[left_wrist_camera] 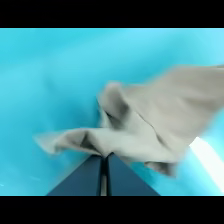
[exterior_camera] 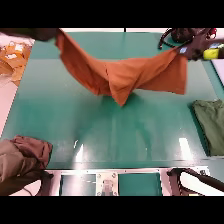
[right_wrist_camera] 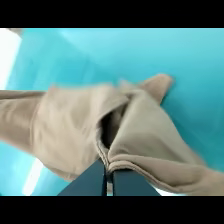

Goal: Fold the shirts.

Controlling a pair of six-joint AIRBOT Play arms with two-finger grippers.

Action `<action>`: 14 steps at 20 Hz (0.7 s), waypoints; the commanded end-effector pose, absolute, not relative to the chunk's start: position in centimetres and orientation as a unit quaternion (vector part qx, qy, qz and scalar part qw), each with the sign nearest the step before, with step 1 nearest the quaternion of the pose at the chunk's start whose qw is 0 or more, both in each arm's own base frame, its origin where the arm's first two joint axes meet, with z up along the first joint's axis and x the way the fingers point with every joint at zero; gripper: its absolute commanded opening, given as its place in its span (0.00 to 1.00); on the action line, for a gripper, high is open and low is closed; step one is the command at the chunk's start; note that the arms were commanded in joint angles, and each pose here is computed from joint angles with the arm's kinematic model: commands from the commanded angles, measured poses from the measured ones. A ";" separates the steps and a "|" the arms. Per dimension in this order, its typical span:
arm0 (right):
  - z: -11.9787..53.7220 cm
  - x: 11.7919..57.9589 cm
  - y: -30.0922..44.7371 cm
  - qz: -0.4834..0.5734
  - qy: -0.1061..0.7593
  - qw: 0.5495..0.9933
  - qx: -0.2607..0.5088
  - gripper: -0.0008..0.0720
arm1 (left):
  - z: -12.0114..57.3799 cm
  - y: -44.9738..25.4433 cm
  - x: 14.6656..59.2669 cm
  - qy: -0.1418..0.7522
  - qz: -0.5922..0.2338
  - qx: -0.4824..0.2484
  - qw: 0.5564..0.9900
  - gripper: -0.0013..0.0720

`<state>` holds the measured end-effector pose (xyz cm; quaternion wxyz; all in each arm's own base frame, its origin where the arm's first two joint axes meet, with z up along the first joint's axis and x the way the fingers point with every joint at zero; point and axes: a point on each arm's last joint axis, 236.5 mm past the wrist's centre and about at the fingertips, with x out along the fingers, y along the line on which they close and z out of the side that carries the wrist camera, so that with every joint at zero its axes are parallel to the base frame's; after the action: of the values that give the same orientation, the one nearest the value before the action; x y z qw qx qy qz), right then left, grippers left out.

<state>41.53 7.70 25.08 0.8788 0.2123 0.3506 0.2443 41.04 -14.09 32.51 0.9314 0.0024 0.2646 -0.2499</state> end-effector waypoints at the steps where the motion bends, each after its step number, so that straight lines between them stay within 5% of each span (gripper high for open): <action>1: 32.7 36.9 8.6 0.245 0.275 0.909 0.194 0.03 | 40.4 -8.5 36.5 0.170 -0.154 0.072 0.971 0.05; 7: 37.5 30.2 8.5 0.214 0.207 0.943 0.147 0.03 | 44.1 -5.6 34.9 0.113 -0.100 0.118 0.982 0.05; 14: 19.1 31.9 10.0 0.216 0.391 0.869 0.212 0.03 | 28.3 -11.7 47.7 0.288 -0.197 0.065 0.935 0.05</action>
<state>32.47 8.53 26.68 0.9043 0.1923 0.3209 0.2059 43.51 -8.82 35.09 0.9593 0.0955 0.2194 -0.1497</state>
